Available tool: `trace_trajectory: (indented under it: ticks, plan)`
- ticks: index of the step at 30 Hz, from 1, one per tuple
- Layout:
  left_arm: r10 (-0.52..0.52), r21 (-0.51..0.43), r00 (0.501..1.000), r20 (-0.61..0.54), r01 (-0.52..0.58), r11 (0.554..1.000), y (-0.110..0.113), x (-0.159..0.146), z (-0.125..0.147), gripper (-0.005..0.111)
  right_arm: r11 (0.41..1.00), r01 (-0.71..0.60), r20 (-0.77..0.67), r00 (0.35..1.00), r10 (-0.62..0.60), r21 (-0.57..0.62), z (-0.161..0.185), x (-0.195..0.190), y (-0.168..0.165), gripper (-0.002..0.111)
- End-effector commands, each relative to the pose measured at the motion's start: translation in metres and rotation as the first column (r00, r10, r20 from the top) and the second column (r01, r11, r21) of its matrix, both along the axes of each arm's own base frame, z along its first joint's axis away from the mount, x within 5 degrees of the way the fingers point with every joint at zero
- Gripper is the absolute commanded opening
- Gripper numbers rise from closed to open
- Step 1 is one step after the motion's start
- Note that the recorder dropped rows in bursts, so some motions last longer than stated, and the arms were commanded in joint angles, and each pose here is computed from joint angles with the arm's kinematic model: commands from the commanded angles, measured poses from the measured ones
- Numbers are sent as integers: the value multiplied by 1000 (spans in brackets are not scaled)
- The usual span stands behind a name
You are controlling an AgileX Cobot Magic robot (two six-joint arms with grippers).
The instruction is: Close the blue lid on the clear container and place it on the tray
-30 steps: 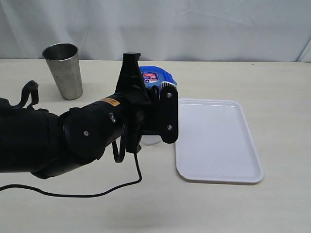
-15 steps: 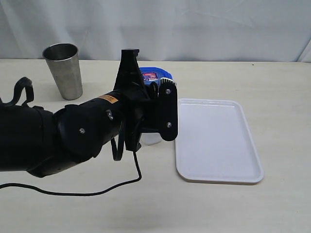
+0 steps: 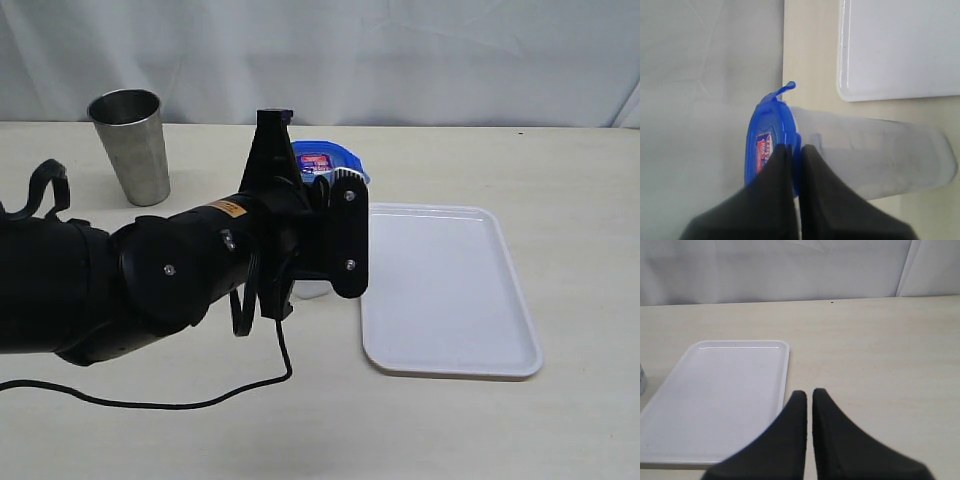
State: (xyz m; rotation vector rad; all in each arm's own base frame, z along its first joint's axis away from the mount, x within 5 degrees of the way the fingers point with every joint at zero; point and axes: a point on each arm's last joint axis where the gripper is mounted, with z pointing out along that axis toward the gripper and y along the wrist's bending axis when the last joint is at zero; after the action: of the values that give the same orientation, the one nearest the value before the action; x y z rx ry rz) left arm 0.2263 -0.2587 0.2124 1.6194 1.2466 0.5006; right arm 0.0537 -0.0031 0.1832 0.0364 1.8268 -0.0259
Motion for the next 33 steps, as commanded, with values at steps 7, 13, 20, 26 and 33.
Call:
trace_trajectory:
  ticks: [7, 13, 20, 26, 33]
  plan:
    - [-8, -8, 1000, -13, 8, 1000, 0, -2, 1, 0, 1000, -2, 1, 1000, 2, -3, -1, 0, 0, 5]
    - [-11, -8, 1000, -17, 10, 1000, 0, -2, 1, 0, 1000, -2, 1, 1000, 2, -3, -1, 0, 0, 5]
    - [-4, -9, 1000, -12, 4, 1000, 0, -2, 1, 0, 1000, -2, 1, 1000, 2, -3, -1, 0, 0, 5]
    - [-4, -9, 1000, -12, 4, 1000, 0, -2, 1, 0, 1000, -2, 1, 1000, 2, -3, -1, 0, 0, 5]
    - [10, -10, 1000, 5, -10, 1000, 1, 0, 2, 0, 1000, -2, 1, 1000, 2, -3, -1, 0, 0, 5]
